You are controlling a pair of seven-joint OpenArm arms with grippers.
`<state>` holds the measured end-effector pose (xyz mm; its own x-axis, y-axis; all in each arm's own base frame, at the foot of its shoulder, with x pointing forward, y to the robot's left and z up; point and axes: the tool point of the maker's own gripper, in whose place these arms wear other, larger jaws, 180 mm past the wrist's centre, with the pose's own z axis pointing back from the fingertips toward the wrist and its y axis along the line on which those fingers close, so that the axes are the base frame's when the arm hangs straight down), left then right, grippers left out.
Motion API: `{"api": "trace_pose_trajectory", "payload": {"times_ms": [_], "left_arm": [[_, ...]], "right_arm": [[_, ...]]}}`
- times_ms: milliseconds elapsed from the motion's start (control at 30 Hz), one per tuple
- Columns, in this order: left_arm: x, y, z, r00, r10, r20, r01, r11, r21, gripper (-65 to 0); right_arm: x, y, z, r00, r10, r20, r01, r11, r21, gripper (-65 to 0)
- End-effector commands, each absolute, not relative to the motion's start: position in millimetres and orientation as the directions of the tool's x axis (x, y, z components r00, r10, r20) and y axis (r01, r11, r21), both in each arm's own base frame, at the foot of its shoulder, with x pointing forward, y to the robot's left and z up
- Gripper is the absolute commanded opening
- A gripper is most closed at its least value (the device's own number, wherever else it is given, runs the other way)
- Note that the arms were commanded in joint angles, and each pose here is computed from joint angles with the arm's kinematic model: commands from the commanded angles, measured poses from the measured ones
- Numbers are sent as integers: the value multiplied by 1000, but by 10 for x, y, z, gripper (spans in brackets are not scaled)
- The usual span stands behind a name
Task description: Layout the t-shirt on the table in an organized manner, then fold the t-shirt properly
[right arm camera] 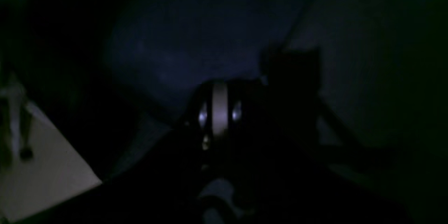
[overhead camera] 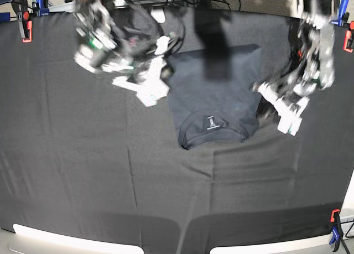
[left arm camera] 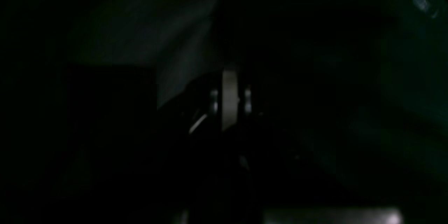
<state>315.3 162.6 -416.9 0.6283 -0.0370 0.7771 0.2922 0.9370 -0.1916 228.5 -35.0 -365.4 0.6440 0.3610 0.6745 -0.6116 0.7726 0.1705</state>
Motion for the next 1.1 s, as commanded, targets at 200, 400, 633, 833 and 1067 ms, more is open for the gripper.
{"api": "trace_pose_trajectory", "payload": {"times_ms": [200,400,633,833,1067], "left_arm": [[2558,2219,-3529,513,17,858,136,985,-101,-650],[1673,2437,-3504,640,64,766,25,994,-103,-650],[526,2367,-3894,852,90,515,-21,990,-138,-650],[-204,2347,-4351,943,171,286,-113,971,-209,-650],[-1024,2169,-5163,933,359,-22,-350,891,-289,-650]], "right_arm": [[2174,-1007,-3328,648,246,720,-452,886,104,-650],[1592,-1450,-3399,769,181,613,-325,937,131,-650],[500,-1597,-3703,929,158,334,-236,950,206,-650],[-393,-1487,-4036,983,176,50,-182,935,305,-650],[-1360,-1301,-4808,910,268,-317,-112,894,435,-650]]}}
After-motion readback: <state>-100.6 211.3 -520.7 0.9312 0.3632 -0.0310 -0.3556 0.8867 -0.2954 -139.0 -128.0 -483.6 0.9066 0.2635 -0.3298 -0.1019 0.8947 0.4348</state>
